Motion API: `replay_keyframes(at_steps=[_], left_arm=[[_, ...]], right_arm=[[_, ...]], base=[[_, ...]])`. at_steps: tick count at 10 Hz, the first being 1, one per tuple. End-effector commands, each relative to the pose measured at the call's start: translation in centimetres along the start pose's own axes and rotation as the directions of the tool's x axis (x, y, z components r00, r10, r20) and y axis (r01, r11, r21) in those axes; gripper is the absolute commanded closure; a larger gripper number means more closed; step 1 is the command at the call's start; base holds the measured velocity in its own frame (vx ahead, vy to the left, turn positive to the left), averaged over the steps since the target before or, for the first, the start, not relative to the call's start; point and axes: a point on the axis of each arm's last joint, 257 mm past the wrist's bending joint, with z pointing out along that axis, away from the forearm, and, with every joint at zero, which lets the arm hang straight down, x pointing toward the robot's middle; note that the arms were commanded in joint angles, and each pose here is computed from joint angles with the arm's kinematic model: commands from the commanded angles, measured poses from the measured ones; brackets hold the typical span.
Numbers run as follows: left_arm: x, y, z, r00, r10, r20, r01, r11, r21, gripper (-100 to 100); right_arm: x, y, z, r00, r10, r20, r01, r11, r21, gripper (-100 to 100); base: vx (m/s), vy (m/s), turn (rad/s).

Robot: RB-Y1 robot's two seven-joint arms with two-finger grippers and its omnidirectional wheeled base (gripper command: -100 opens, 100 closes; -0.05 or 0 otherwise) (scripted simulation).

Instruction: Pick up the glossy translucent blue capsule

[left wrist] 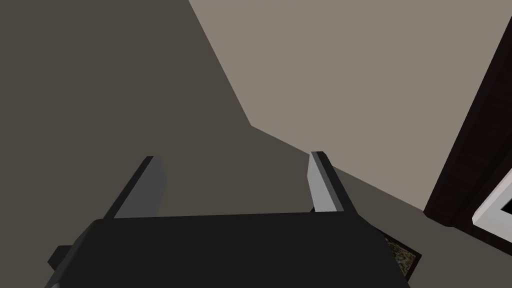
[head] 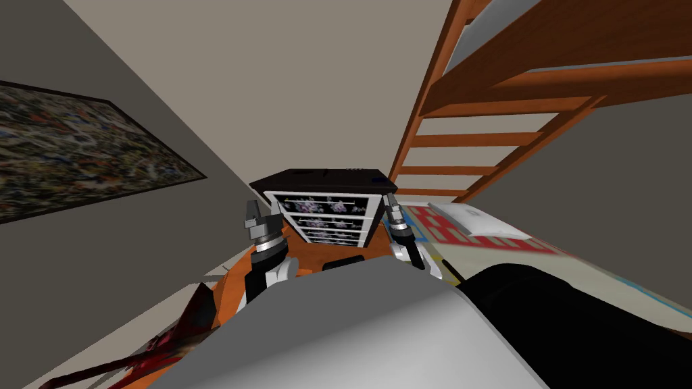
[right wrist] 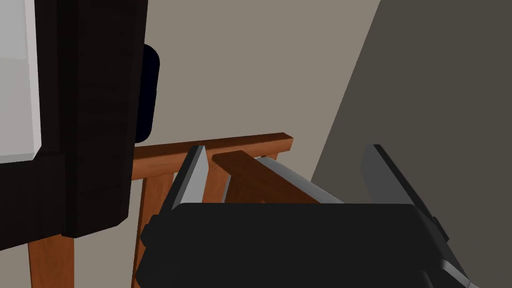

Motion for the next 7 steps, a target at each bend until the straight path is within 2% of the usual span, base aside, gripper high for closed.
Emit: replay_keyframes(at_steps=[1, 2, 3, 4, 5, 6, 7], left_arm=[[0.0, 0.0, 0.0, 1.0, 0.0, 0.0, 0.0, 1.0, 0.0, 0], [0.0, 0.0, 0.0, 1.0, 0.0, 0.0, 0.0, 1.0, 0.0, 0], [0.0, 0.0, 0.0, 1.0, 0.0, 0.0, 0.0, 1.0, 0.0, 0], [0.0, 0.0, 0.0, 1.0, 0.0, 0.0, 0.0, 1.0, 0.0, 0], [0.0, 0.0, 0.0, 1.0, 0.0, 0.0, 0.0, 1.0, 0.0, 0], [0.0, 0.0, 0.0, 1.0, 0.0, 0.0, 0.0, 1.0, 0.0, 0], [0.0, 0.0, 0.0, 1.0, 0.0, 0.0, 0.0, 1.0, 0.0, 0]], right_arm=[[0.1, -0.3, -0.2, 0.999, -0.031, -0.038, 0.031, 1.0, -0.003, -100], [-0.1, -1.1, -0.8, 0.993, -0.088, -0.084, 0.088, 0.996, 0.001, -100], [0.1, -1.0, -0.7, 0.99, -0.094, -0.101, 0.094, 0.996, -0.005, -100], [-0.2, -1.9, -1.4, 0.977, -0.154, -0.148, 0.155, 0.988, -0.004, -100], [0.0, -1.8, -1.3, 0.973, -0.161, -0.167, 0.161, 0.987, -0.013, -100], [-0.5, -2.8, -2.0, 0.952, -0.222, -0.212, 0.223, 0.975, -0.015, -100], [-0.3, -2.7, -1.9, 0.944, -0.23, -0.235, 0.231, 0.973, -0.027, -100]], base=[[-0.038, 0.02, -0.03], [-0.047, 0.021, -0.06], [-0.044, 0.022, -0.034], [-0.047, 0.027, -0.076], [-0.043, 0.024, -0.036], [-0.057, 0.025, -0.065], [-0.047, 0.026, -0.039]])
